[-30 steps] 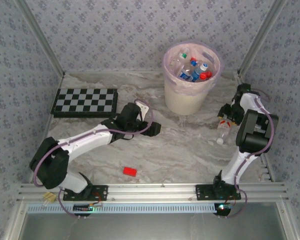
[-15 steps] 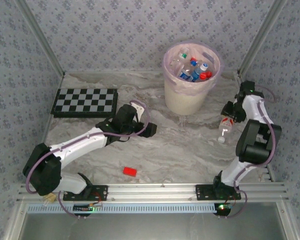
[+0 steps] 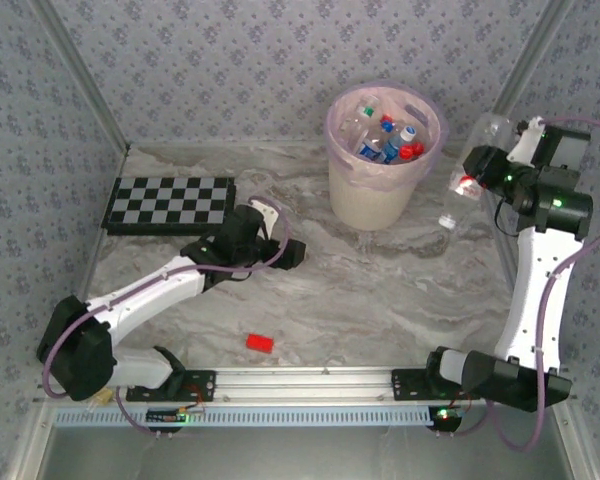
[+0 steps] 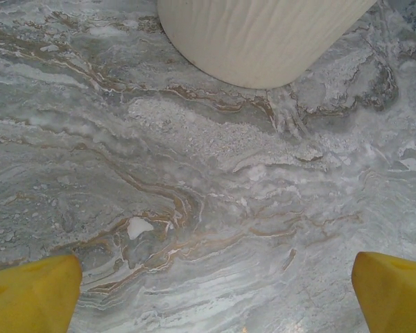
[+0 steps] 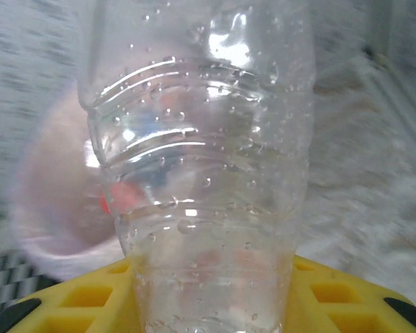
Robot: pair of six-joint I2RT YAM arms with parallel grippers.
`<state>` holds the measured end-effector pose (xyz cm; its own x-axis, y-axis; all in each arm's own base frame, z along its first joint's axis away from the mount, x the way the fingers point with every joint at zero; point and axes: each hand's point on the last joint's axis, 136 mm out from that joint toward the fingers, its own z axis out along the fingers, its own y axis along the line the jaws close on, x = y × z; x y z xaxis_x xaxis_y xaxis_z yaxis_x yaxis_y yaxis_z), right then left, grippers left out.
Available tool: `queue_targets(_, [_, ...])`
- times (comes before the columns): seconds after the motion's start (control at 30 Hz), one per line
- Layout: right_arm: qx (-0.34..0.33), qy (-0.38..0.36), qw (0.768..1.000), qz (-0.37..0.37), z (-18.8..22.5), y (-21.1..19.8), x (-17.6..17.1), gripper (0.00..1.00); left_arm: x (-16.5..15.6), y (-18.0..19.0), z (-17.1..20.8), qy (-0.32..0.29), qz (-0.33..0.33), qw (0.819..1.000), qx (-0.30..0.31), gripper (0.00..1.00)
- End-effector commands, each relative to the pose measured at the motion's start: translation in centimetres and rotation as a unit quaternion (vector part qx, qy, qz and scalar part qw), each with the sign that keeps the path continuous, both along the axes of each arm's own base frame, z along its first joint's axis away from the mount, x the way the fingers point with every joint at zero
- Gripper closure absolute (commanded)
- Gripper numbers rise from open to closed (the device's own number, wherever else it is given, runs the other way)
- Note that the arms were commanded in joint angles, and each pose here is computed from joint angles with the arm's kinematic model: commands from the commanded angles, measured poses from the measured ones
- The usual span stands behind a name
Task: Put the plastic bottles in the bin
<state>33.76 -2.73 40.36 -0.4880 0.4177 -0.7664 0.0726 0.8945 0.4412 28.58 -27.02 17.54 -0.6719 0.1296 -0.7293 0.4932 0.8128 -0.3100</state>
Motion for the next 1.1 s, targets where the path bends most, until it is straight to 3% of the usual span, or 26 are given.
queue_targets(0.0, [0.053, -0.049, 0.992, 0.103, 3.9, 4.6, 1.9, 0.55, -0.2, 0.7, 0.2, -0.008, 0.003, 1.000, 0.003, 0.00])
queue_targets(0.27, [-0.019, -0.078, 0.970, 0.229, 6.8, 11.8, 8.5, 0.53, -1.5, 2.0, 0.1, -0.005, 0.016, 1.000, -0.010, 0.00])
queue_targets(0.5, [-0.057, -0.024, 0.960, 0.274, 1.9, 14.1, 13.9, 0.53, -2.7, 4.3, 0.6, -0.015, 0.038, 0.999, -0.003, 0.00])
queue_targets(0.87, [-0.197, 0.079, 0.927, 0.308, -7.0, 15.0, 14.9, 0.51, -3.7, 6.6, 0.9, -0.021, 0.067, 0.997, -0.011, 0.00])
queue_targets(1.07, [-0.211, 0.112, 0.924, 0.300, -8.5, 15.1, 14.5, 0.45, -3.7, 6.2, 1.3, -0.016, 0.064, 0.998, -0.018, 0.00])
